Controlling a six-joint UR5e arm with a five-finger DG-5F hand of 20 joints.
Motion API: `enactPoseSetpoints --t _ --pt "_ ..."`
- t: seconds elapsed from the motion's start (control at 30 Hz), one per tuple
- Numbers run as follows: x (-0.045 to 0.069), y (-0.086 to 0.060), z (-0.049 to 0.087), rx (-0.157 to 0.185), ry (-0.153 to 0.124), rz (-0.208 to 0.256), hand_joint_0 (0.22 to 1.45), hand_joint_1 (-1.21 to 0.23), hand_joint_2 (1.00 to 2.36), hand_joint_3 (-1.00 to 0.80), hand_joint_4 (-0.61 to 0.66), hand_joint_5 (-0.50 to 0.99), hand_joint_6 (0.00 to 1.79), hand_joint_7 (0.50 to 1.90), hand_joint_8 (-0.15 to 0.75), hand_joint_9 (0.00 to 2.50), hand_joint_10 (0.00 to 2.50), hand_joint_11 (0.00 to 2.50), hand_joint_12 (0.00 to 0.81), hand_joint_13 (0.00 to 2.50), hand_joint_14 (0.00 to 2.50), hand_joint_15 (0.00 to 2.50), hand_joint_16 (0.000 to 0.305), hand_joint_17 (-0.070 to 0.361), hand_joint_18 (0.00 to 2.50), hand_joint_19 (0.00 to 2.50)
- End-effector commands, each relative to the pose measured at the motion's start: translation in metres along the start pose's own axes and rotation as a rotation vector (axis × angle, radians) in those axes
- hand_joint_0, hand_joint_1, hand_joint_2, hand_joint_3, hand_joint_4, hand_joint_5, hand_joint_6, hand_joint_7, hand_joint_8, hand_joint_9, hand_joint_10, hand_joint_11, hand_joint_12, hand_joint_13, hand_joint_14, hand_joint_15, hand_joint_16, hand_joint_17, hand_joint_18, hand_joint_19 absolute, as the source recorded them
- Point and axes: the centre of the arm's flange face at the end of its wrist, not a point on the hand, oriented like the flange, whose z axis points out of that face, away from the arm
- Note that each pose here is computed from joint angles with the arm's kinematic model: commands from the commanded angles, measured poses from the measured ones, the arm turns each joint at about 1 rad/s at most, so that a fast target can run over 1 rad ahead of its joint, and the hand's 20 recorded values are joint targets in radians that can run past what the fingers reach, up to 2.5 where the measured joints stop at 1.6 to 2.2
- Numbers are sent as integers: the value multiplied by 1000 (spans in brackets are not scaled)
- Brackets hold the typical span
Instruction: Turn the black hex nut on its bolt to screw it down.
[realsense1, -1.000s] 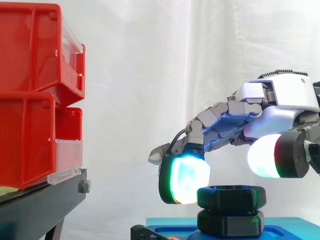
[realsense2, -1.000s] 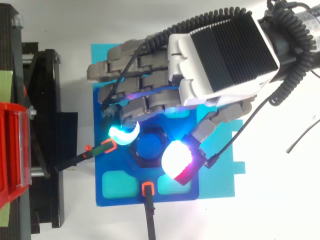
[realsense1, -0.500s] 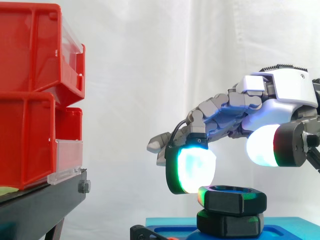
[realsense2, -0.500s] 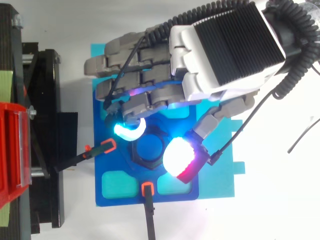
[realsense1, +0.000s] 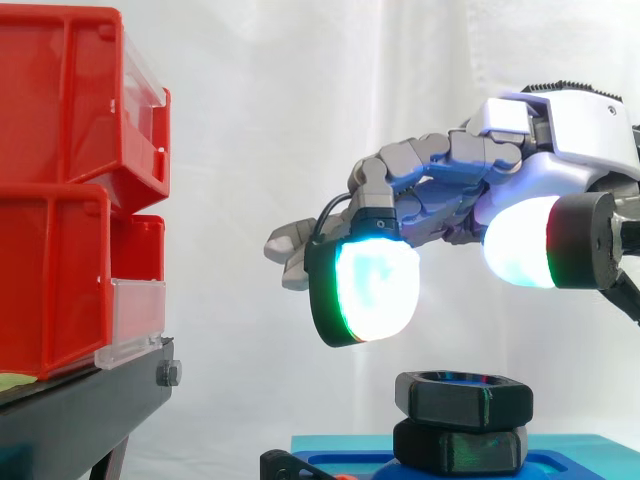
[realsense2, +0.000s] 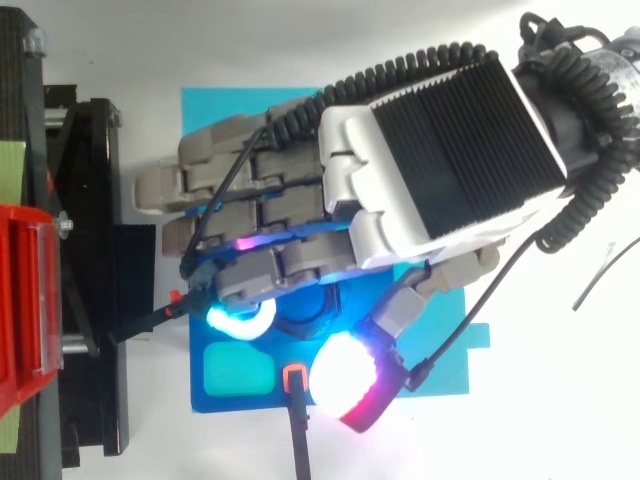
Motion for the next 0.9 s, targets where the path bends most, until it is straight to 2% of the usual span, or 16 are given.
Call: enactPoseSetpoints --t 0.0,0.23,0.37,0.5,0.57,0.63,0.8,0.87 --pt "2 7 6 2 -6 -2 513 -443 1000 -500 278 -114 501 1136 322 475 5 201 363 251 0 0 56 126 339 208" --pt "6 18 13 1 -6 -9 513 -441 1000 -500 277 -116 501 1095 320 475 7 202 363 249 0 0 56 126 339 204" --pt "12 31 21 -5 4 -5 514 -441 1000 -500 284 -120 502 1066 320 471 5 190 362 247 0 0 56 126 338 208" --pt "14 36 24 -6 5 -3 514 -441 1000 -500 284 -123 502 1034 320 470 5 190 363 247 0 0 56 126 336 209" --pt "20 40 24 -6 15 1 514 -441 1000 -500 279 -123 502 1017 319 470 5 187 363 247 0 0 56 126 337 209" --pt "24 43 24 -1 18 3 514 -441 1000 -500 272 -124 502 981 318 471 4 168 363 247 0 0 56 126 336 213" --pt "25 44 25 9 19 5 518 -444 1000 -500 203 -128 502 800 294 446 2 42 355 244 0 0 56 126 338 211" --pt "26 45 25 10 25 7 520 -446 1000 -500 186 -128 502 769 288 442 0 28 352 244 0 0 56 126 339 210"
